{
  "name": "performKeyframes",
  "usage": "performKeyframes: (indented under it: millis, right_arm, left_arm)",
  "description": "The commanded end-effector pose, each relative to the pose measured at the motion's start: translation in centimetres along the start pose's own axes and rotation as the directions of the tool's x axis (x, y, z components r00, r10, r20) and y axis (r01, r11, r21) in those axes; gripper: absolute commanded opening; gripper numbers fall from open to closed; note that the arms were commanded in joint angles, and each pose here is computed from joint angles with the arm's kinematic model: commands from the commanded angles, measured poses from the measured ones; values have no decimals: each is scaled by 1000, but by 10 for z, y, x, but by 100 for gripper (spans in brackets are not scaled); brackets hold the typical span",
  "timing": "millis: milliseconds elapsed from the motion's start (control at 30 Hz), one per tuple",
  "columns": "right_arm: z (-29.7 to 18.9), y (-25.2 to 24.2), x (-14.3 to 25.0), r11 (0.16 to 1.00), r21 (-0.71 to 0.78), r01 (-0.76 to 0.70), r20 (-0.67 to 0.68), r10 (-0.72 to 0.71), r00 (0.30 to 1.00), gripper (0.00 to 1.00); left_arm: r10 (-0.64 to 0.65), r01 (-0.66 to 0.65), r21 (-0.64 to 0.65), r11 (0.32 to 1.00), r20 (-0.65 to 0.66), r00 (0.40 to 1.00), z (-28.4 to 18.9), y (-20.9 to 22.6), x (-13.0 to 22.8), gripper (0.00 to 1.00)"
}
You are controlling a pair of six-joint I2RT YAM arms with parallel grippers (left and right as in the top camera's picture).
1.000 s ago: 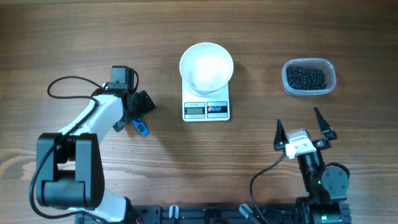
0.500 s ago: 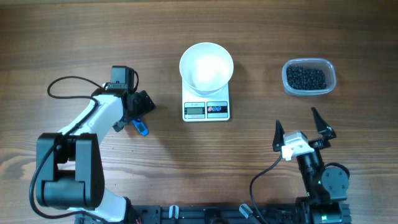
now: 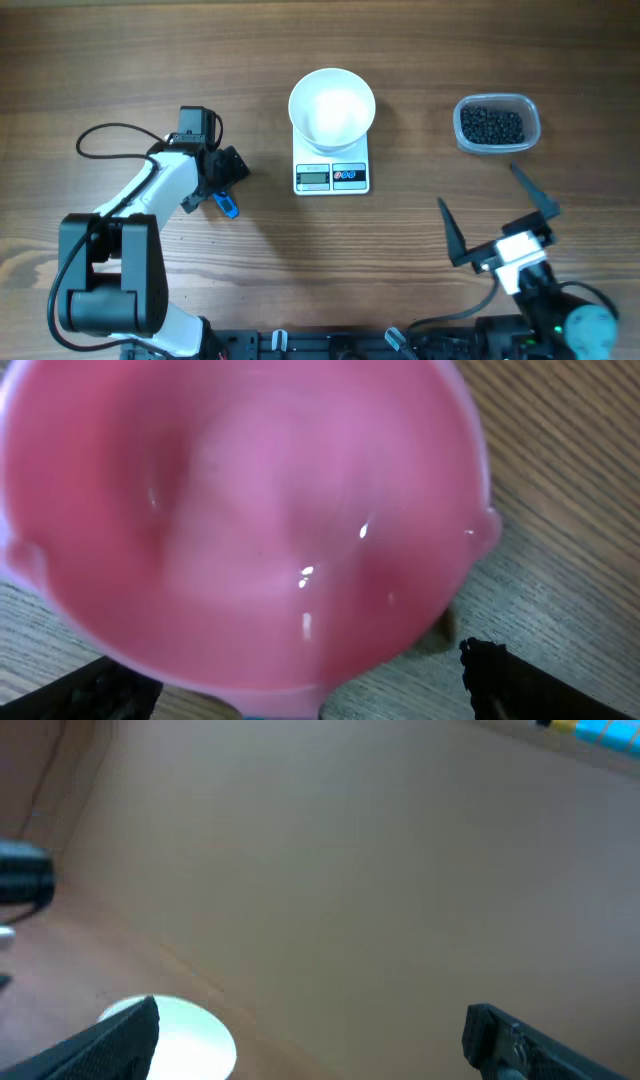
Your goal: Scoop item into bowl and weigh 150g on scale
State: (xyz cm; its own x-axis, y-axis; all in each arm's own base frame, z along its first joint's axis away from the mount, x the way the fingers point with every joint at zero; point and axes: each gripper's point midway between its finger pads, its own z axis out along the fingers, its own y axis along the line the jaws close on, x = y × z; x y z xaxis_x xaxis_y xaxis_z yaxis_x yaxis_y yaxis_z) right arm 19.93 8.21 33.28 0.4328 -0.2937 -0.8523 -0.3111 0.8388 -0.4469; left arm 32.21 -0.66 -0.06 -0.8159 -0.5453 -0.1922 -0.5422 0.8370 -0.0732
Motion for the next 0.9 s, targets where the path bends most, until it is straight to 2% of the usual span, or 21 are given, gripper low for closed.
performKeyframes:
  millis: [0, 67, 167, 267, 367, 433, 500, 567, 667, 733, 867]
  right_arm:
    - [18, -16, -21, 994, -32, -105, -102, 101, 990, 100]
    - [30, -22, -24, 983, -54, -178, -200, 164, 966, 100]
    - [50, -26, -18, 945, -90, -315, -413, 253, 875, 99]
    - [66, -18, -17, 903, -164, -397, -476, 280, 833, 100]
    - [79, 3, 4, 831, -245, -500, -538, 312, 783, 100]
    - [82, 20, 15, 741, -262, -618, -601, 376, 705, 100]
    - [85, 29, 38, 644, -159, -748, -694, 466, 549, 100]
    - [86, 37, 58, 598, -97, -796, -749, 483, 454, 100]
    - [84, 46, 81, 561, -44, -826, -802, 474, 364, 100]
    - [84, 48, 88, 552, -30, -833, -814, 470, 340, 100]
    - [85, 48, 89, 551, -27, -834, -816, 470, 337, 100]
  left_arm:
    - [-6, 5, -16, 1000, -48, 999, 9, 8, 12, 100]
    - [-6, 5, -16, 1000, -47, 999, 9, 7, 11, 100]
    - [-6, 5, -16, 1000, -47, 999, 9, 7, 11, 100]
    - [-6, 5, -16, 1000, -47, 999, 9, 7, 11, 100]
    - [-6, 5, -16, 1000, -47, 999, 9, 7, 11, 100]
    - [-6, 5, -16, 1000, -48, 999, 9, 8, 12, 100]
    - [-6, 5, -16, 1000, -47, 999, 9, 7, 11, 100]
    - [-6, 5, -16, 1000, -48, 999, 9, 8, 12, 100]
    - [-6, 5, -16, 1000, -47, 999, 9, 7, 11, 100]
    - [-6, 5, -16, 1000, -48, 999, 9, 8, 12, 100]
    - [-5, 5, -16, 1000, -48, 999, 9, 7, 12, 100]
